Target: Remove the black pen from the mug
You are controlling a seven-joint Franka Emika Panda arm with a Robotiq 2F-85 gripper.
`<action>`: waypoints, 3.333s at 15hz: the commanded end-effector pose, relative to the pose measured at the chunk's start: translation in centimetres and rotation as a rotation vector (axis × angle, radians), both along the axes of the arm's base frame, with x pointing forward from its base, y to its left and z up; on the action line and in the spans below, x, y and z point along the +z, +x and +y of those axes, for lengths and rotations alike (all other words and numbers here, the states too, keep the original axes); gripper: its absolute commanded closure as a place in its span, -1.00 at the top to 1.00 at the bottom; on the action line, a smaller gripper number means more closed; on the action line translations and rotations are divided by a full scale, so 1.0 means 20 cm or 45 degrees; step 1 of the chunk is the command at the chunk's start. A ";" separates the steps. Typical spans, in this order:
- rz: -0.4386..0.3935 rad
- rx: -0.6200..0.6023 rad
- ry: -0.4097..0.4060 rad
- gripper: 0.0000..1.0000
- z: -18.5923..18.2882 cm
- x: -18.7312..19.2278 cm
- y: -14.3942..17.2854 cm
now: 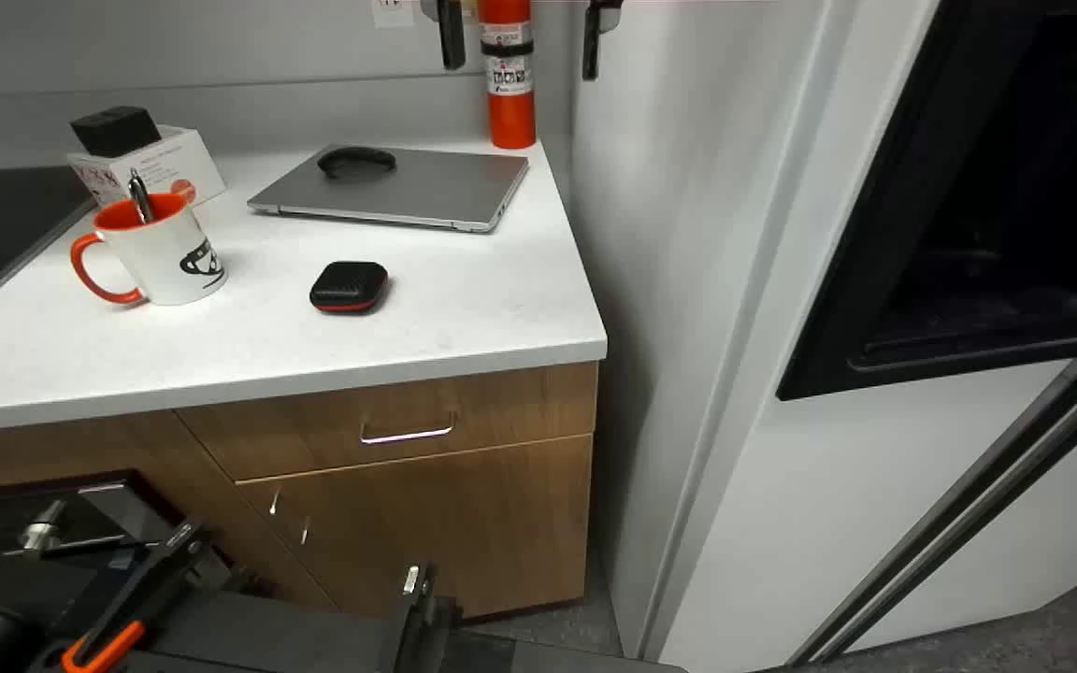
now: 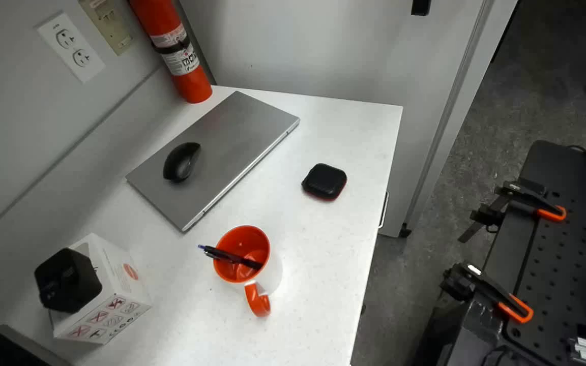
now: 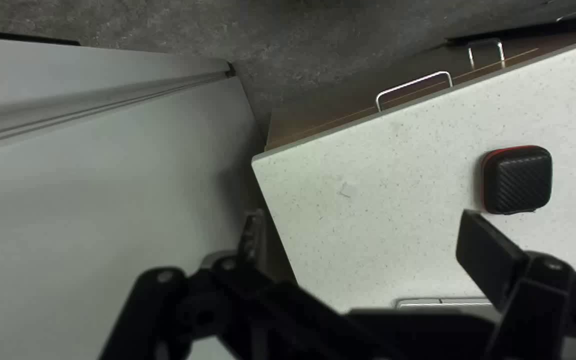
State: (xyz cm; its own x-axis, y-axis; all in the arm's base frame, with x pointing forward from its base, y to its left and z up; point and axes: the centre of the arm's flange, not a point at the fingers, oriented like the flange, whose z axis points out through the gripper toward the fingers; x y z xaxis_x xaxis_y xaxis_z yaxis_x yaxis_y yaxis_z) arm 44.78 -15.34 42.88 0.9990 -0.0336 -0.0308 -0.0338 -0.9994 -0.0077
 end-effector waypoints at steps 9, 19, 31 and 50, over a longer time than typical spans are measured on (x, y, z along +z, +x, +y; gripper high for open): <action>-0.034 0.074 0.016 1.00 0.07 -0.02 0.06; -0.047 0.672 0.184 1.00 1.04 -0.12 0.29; -0.188 0.795 0.361 1.00 1.32 -0.32 0.47; -0.165 1.016 0.517 1.00 1.90 -0.76 0.65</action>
